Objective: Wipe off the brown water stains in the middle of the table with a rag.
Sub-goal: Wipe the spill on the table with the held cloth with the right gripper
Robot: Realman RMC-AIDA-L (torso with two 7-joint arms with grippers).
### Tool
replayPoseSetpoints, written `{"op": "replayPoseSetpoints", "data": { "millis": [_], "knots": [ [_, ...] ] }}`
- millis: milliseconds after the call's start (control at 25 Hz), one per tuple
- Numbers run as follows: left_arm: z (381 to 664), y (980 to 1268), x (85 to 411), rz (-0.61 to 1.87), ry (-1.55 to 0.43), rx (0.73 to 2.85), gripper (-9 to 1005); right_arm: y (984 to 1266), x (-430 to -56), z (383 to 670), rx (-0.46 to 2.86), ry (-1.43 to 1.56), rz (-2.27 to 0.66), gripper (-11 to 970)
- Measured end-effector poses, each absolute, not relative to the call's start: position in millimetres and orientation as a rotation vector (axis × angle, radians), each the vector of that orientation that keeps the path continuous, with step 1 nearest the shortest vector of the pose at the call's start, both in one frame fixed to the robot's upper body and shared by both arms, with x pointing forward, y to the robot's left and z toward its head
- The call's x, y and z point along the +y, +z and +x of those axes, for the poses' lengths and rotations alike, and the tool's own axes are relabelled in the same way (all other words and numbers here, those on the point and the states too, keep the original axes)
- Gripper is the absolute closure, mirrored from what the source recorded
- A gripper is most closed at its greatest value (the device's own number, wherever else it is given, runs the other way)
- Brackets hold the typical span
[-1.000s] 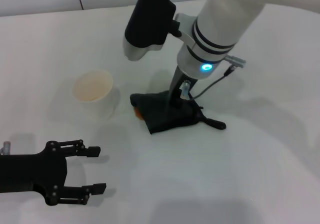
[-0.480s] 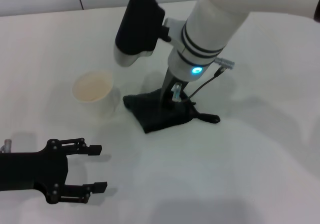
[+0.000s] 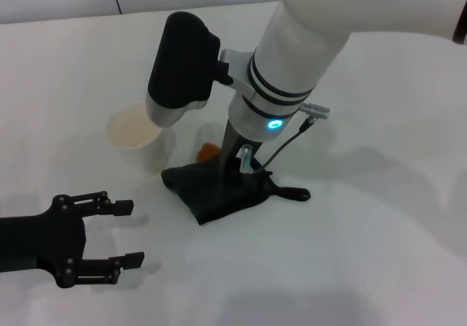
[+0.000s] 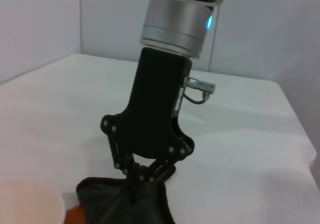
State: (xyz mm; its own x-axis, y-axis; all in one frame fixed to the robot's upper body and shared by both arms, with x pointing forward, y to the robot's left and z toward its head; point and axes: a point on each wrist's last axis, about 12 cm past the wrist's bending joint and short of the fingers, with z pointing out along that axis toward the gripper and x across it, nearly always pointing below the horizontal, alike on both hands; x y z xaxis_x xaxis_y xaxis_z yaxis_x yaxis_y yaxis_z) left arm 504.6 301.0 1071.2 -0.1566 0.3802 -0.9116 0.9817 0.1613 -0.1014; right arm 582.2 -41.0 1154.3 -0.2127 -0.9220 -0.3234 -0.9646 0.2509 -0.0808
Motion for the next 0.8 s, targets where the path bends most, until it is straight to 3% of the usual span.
{"op": "replayPoseSetpoints", "data": {
  "millis": [800],
  "knots": [
    [494.6, 1066.2, 307.7, 1.276, -0.983, 1.686, 210, 1151.7, -50.3, 614.9, 2.179, 0.074, -1.634, 874]
  ]
}}
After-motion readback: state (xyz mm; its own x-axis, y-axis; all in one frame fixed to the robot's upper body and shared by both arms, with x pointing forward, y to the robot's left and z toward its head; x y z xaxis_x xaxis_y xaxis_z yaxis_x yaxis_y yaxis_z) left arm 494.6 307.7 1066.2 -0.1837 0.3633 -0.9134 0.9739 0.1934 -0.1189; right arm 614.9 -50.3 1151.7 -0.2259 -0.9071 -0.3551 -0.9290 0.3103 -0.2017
